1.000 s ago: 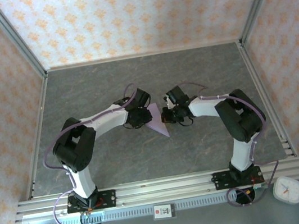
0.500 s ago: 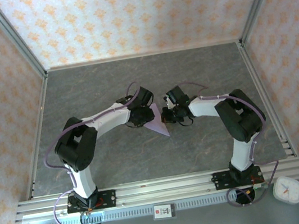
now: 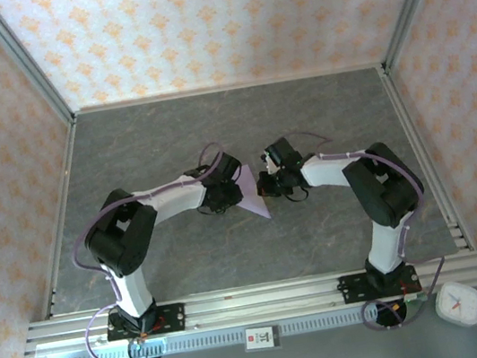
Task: Fold a paper plane with a square sheet of paper (pick it up from the middle)
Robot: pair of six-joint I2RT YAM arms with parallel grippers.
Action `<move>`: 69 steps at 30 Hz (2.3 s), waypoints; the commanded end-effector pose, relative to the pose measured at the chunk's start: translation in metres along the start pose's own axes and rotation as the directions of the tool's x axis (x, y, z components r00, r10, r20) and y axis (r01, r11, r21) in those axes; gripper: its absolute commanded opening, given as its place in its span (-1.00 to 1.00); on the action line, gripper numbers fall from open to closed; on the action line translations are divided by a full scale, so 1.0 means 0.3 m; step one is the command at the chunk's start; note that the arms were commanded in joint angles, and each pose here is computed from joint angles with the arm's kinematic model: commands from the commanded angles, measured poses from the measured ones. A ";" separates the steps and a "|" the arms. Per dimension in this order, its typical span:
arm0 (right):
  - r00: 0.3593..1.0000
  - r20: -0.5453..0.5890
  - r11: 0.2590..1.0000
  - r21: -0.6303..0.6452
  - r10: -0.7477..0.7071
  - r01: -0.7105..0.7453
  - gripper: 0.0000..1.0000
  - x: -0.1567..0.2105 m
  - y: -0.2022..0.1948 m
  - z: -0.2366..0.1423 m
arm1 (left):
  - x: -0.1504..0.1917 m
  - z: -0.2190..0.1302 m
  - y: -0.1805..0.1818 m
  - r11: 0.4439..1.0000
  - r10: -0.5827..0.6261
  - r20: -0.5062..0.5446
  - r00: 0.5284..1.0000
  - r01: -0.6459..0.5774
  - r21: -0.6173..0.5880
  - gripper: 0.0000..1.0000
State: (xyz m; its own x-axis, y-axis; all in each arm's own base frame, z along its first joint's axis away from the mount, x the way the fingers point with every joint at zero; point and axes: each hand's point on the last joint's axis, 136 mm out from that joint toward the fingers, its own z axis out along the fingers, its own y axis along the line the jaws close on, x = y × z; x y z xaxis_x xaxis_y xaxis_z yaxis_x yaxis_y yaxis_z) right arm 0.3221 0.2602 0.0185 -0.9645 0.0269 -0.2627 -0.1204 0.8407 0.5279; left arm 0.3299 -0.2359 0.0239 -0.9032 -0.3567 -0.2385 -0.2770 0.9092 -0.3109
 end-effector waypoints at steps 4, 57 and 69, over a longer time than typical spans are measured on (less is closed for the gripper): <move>0.991 -0.114 0.982 0.184 0.063 -0.041 -1.00 0.145 -0.188 0.057 | -0.047 -0.048 -0.024 0.999 -0.010 0.091 0.996 0.006 0.039 -0.47; 0.987 0.091 0.990 0.068 -0.131 0.126 -0.19 0.069 0.142 -0.119 | 0.018 -0.119 -0.061 0.959 -0.218 -0.007 0.976 0.216 0.183 -1.00; 0.969 0.103 0.966 0.157 -0.222 0.205 0.03 0.129 0.162 -0.082 | 0.013 -0.151 -0.061 0.912 -0.365 -0.027 0.931 0.363 0.192 -1.00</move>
State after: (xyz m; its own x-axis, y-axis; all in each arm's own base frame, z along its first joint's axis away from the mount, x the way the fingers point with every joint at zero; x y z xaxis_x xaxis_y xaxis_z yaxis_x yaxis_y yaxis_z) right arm 0.2684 0.2946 0.0547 -0.9033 -0.1146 -0.4133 -0.2835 0.8827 0.3747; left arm 0.3203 -0.2443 0.0626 -0.7777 -0.6191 -0.1092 -0.4809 0.6977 -0.5311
